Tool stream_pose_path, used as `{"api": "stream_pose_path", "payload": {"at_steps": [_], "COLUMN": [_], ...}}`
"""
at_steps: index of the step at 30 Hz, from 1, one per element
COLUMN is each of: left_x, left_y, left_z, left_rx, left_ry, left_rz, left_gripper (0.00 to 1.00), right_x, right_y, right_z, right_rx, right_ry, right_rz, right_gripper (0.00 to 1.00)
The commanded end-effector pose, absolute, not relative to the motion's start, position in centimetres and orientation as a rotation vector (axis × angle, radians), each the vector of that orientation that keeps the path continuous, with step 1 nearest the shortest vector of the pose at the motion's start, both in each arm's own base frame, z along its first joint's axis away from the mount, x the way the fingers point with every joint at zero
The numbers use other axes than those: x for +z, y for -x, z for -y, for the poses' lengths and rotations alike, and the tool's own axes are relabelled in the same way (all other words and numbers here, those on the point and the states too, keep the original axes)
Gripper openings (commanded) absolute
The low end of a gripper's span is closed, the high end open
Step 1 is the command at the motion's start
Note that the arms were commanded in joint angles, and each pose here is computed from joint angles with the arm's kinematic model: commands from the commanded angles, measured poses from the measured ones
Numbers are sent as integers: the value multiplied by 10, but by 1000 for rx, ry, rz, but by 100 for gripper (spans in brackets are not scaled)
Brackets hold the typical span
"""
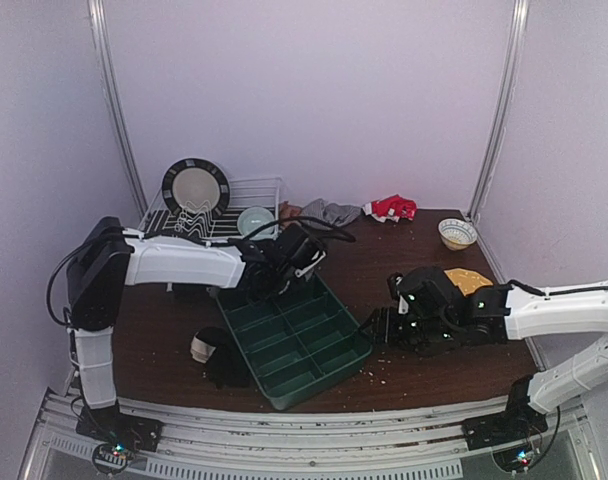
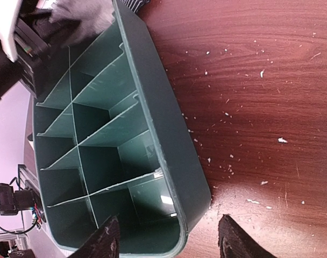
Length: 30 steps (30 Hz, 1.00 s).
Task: Roll the underwear
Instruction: Place the underwear in the storage box.
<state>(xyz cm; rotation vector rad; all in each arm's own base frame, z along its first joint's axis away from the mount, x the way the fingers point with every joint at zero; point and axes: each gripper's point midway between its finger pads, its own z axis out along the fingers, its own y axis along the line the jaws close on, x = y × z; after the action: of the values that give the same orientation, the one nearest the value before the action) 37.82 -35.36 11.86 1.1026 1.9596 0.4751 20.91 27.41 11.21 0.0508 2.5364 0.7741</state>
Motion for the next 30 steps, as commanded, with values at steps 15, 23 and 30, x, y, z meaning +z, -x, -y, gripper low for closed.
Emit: {"api": "stream_pose_path", "payload": {"at_steps": [15, 23, 30], "left_x": [51, 23, 43], "left_y": [-310, -301, -313], "left_z": [359, 361, 367], "left_rx": [-141, -313, -319], "left_ry": [-1384, -1435, -1382], "left_rz": [-2401, -2593, -2529], "left_gripper": [0, 0, 44], "right_x": [115, 116, 121], "right_y": [-207, -205, -202], "right_z": [-283, -278, -279], "right_rx": [859, 841, 858], "right_ry": [-41, -20, 12], "right_rz": [-2529, -2527, -2520], "right_gripper": [61, 61, 62]}}
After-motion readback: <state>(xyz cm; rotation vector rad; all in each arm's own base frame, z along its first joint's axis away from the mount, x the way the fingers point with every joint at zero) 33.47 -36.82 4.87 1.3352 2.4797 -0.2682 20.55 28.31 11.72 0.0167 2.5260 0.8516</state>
